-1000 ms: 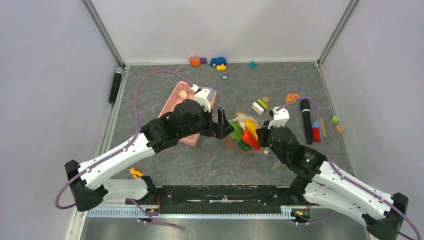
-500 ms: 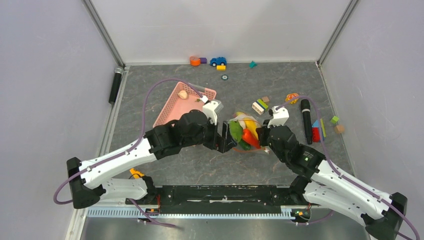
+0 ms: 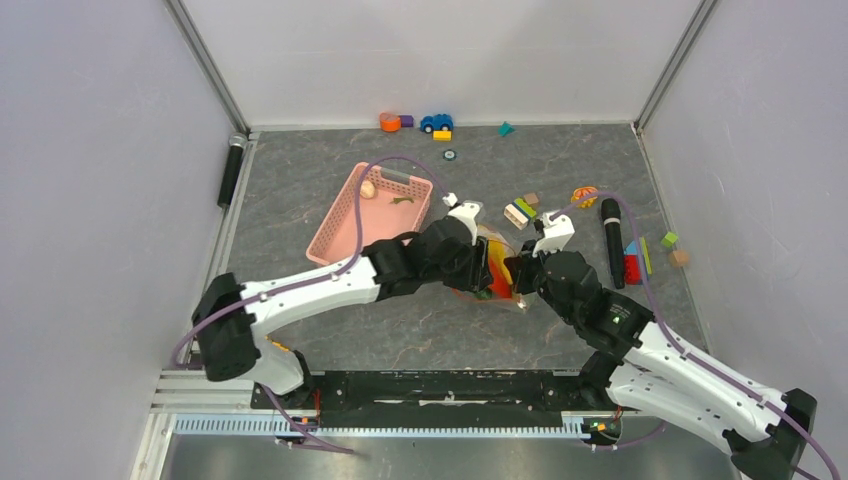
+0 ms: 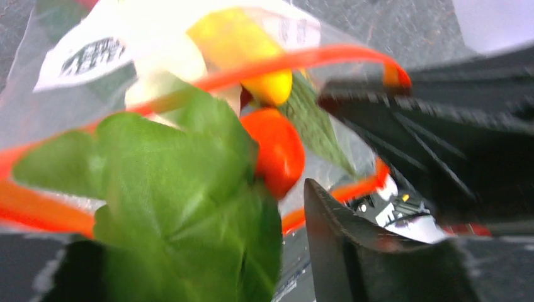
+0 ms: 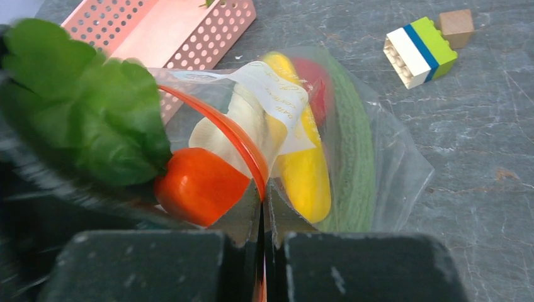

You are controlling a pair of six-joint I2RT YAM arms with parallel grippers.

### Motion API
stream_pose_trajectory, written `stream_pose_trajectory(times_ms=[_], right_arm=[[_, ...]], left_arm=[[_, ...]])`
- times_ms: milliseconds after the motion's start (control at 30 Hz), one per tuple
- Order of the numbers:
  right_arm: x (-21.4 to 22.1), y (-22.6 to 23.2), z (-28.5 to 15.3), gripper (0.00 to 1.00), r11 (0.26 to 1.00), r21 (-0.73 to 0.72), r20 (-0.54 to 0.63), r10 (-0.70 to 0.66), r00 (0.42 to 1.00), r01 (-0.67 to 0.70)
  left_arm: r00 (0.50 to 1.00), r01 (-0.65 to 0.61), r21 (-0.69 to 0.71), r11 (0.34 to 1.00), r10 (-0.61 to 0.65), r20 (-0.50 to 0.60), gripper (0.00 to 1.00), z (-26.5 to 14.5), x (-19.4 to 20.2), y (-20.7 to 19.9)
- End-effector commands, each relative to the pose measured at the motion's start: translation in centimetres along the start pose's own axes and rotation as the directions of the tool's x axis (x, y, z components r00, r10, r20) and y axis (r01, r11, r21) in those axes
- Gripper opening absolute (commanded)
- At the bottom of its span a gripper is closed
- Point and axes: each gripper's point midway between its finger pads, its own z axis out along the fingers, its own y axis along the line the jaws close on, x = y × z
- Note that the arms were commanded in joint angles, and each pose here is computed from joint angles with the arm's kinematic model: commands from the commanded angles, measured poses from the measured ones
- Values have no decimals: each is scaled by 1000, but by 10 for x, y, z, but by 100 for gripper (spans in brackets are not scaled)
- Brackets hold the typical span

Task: Place the food in the zip-top bag and seal the zipper
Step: Adjust the fake vegetable in the zipper food storage bag.

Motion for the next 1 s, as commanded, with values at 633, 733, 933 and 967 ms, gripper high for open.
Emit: stream_pose_trajectory(times_ms=[633,733,933,967], right_arm=[[-53,32,-28,0,975,-213,193,102,976,-60],[-54,25,-28,0,980,-183,205,112,972,-74],[-45,-16,-19,0,994,48,210,87,974,-99],[-43,-22,-17,0,991,85,209,80,975,-99]], left_arm=[[975,171,-302,938,-205,-84,21,108,0,66],[968,157,-345,925,-213,-131,22,108,5,73],[979,126,-178,976,-152,-139,55,86,-14,37],[982,119,-150,981,-139,-130,60,80,-19,32]])
